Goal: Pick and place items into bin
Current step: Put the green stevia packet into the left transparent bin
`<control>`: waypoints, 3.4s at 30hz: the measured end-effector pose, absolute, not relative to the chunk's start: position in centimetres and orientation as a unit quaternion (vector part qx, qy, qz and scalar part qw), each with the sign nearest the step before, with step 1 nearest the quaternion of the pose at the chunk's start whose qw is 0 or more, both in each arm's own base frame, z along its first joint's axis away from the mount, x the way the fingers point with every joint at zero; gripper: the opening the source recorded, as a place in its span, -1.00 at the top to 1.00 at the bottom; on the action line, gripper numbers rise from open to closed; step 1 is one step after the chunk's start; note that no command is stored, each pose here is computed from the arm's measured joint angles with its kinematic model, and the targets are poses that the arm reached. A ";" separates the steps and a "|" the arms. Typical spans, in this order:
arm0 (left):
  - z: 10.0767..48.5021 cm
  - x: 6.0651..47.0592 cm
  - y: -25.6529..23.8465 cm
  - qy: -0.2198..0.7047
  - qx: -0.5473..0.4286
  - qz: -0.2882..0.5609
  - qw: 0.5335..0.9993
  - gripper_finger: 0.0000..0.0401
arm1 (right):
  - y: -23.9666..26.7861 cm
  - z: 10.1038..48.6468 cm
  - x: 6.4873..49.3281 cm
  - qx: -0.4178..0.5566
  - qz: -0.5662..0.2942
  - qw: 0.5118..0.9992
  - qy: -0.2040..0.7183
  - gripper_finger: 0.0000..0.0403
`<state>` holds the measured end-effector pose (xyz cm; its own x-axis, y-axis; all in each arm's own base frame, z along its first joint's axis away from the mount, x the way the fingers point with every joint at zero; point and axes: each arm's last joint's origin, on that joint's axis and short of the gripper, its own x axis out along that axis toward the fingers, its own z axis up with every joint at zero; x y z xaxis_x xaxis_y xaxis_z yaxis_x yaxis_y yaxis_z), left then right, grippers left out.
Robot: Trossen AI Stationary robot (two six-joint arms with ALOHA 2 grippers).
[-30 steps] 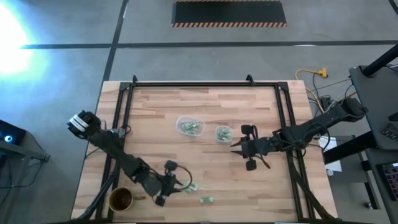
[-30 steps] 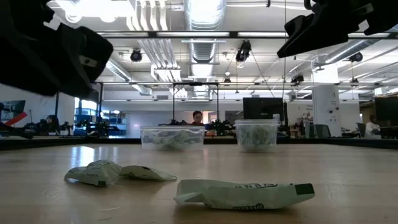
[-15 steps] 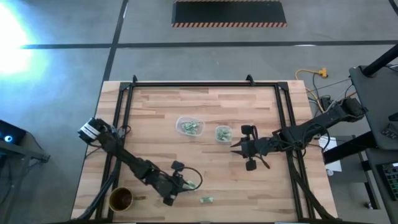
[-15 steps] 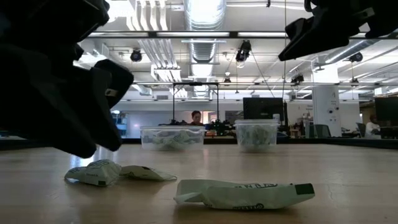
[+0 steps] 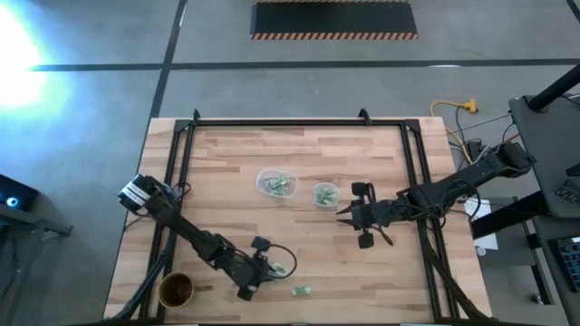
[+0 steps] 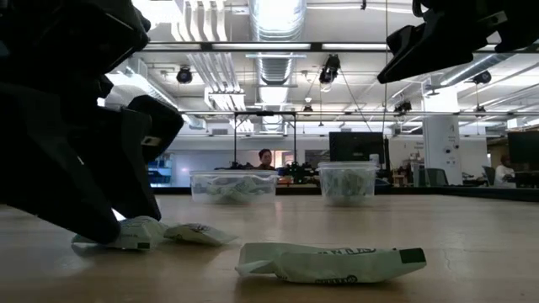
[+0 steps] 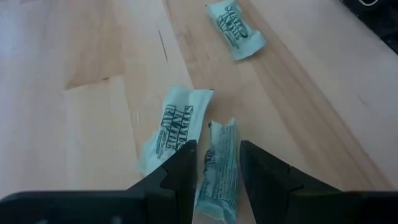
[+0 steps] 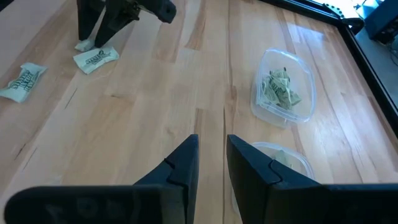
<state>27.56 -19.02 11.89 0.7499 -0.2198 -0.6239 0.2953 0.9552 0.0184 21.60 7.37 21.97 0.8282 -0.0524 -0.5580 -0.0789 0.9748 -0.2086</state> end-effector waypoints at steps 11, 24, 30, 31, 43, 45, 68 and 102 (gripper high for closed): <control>11.6 27.8 -18.7 0.326 0.077 -0.140 0.932 0.76 | 7.4 22.0 21.6 -0.112 0.007 0.949 0.293 0.64; 13.3 27.7 -18.4 0.293 0.124 -0.117 0.941 0.95 | 7.4 22.0 21.6 -0.112 0.007 0.949 0.293 0.64; 14.8 27.8 -17.0 0.273 0.180 -0.032 0.944 0.95 | 7.4 22.0 21.6 -0.112 0.007 0.949 0.293 0.64; 15.1 27.9 -16.6 0.273 0.185 -0.014 0.944 0.95 | 7.4 22.0 21.6 -0.112 0.007 0.949 0.293 0.64; 17.6 30.4 -8.7 0.273 0.232 0.134 0.924 0.95 | 7.4 22.1 21.7 -0.111 0.006 0.951 0.288 0.64; 17.7 30.8 -6.9 0.279 0.224 0.161 0.920 0.95 | 7.4 22.0 21.7 -0.111 0.006 0.951 0.288 0.64; 16.8 30.8 0.8 0.350 0.160 0.278 0.880 0.77 | 7.3 21.5 21.5 -0.114 0.006 0.948 0.296 0.64; 20.0 22.6 -13.1 0.442 -0.070 -0.031 0.894 0.39 | 7.2 20.9 21.3 -0.104 0.004 0.950 0.293 0.64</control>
